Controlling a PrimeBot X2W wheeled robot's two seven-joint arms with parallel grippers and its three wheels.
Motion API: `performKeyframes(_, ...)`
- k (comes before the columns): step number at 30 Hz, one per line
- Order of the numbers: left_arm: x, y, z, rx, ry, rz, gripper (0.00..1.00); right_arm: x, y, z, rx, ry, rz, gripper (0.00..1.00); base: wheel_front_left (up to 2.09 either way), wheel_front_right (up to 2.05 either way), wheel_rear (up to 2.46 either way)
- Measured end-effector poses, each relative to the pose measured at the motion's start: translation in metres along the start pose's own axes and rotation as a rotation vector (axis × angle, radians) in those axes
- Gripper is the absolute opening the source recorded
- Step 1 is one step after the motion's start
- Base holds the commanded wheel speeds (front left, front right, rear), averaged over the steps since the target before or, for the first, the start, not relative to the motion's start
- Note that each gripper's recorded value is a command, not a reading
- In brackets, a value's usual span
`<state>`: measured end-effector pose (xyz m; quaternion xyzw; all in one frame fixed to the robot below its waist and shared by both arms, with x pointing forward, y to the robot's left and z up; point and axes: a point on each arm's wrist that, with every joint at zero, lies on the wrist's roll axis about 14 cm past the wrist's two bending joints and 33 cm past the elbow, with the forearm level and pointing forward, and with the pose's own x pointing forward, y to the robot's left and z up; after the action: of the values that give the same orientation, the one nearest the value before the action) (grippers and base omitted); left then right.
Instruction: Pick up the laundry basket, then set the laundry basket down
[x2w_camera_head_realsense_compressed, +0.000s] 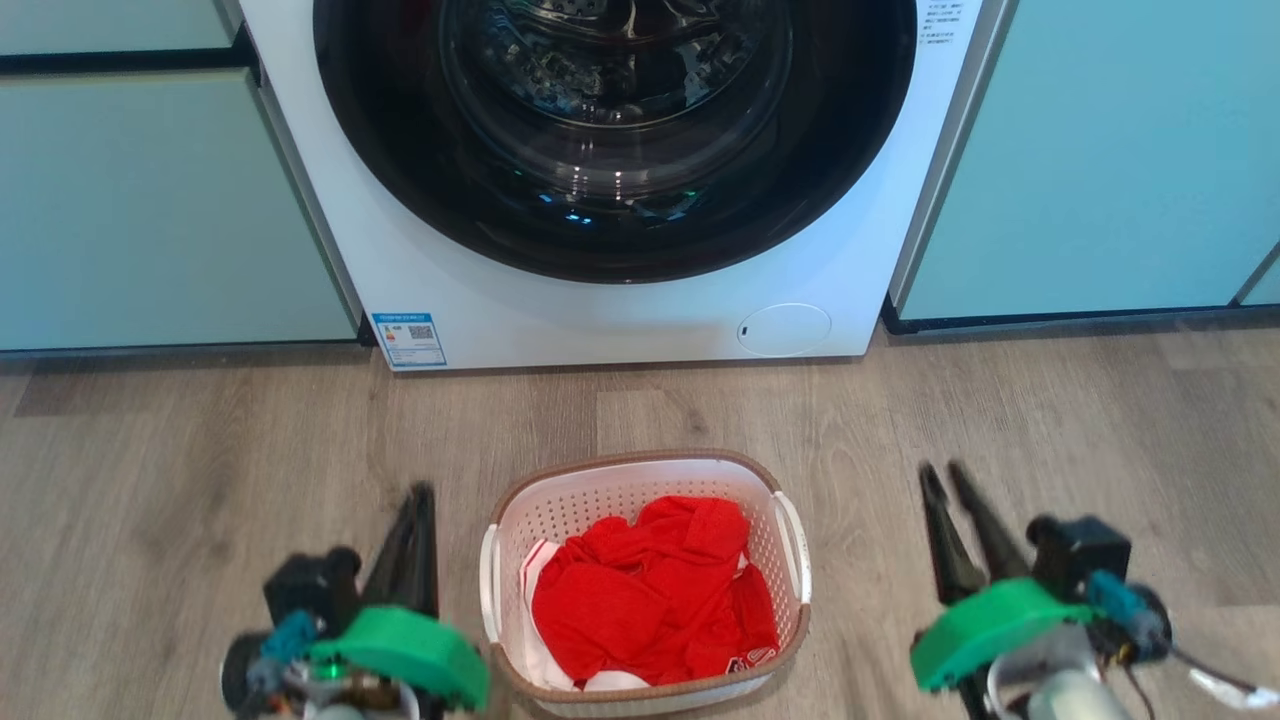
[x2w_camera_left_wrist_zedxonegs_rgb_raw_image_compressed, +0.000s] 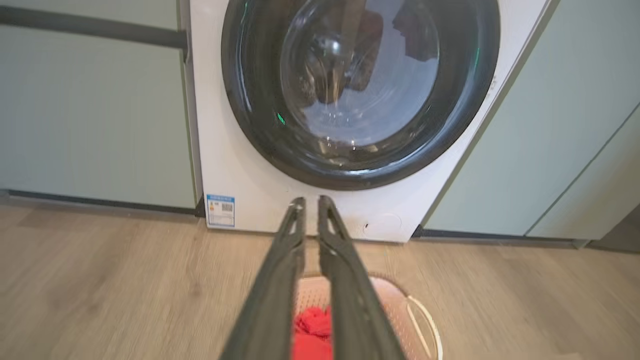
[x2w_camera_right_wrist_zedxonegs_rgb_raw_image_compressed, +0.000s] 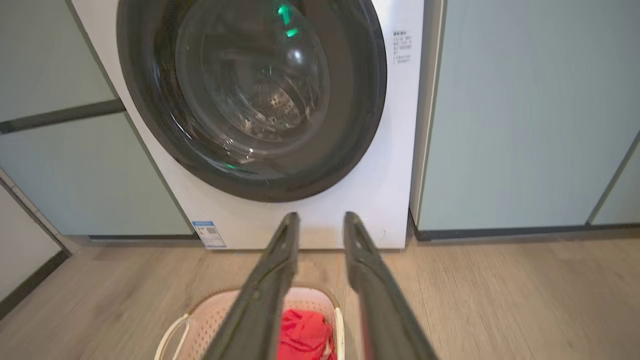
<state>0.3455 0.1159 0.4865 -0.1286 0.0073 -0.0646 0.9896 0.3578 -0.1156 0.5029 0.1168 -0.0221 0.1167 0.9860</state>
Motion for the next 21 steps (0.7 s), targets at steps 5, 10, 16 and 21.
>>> performKeyframes(5,-0.012,0.007,-0.022,-0.041,0.074,0.033,0.0,-0.012,-0.005,-0.021,0.049,0.064,-0.031,0.0,0.0,0.0,0.0)
performKeyframes(10,-0.011,0.009,-0.023,-0.093,0.081,0.044,0.0,-0.012,-0.009,-0.021,0.103,0.064,-0.05,0.0,0.0,0.0,0.0)
performKeyframes(16,-0.011,0.013,-0.025,-0.147,0.095,0.061,0.0,-0.012,-0.013,-0.021,0.158,0.067,-0.07,0.0,0.0,0.0,0.0)
performKeyframes(21,-0.011,0.02,-0.025,-0.199,0.1,0.086,0.0,-0.012,-0.018,-0.021,0.212,0.064,-0.095,0.0,0.0,0.0,0.0)
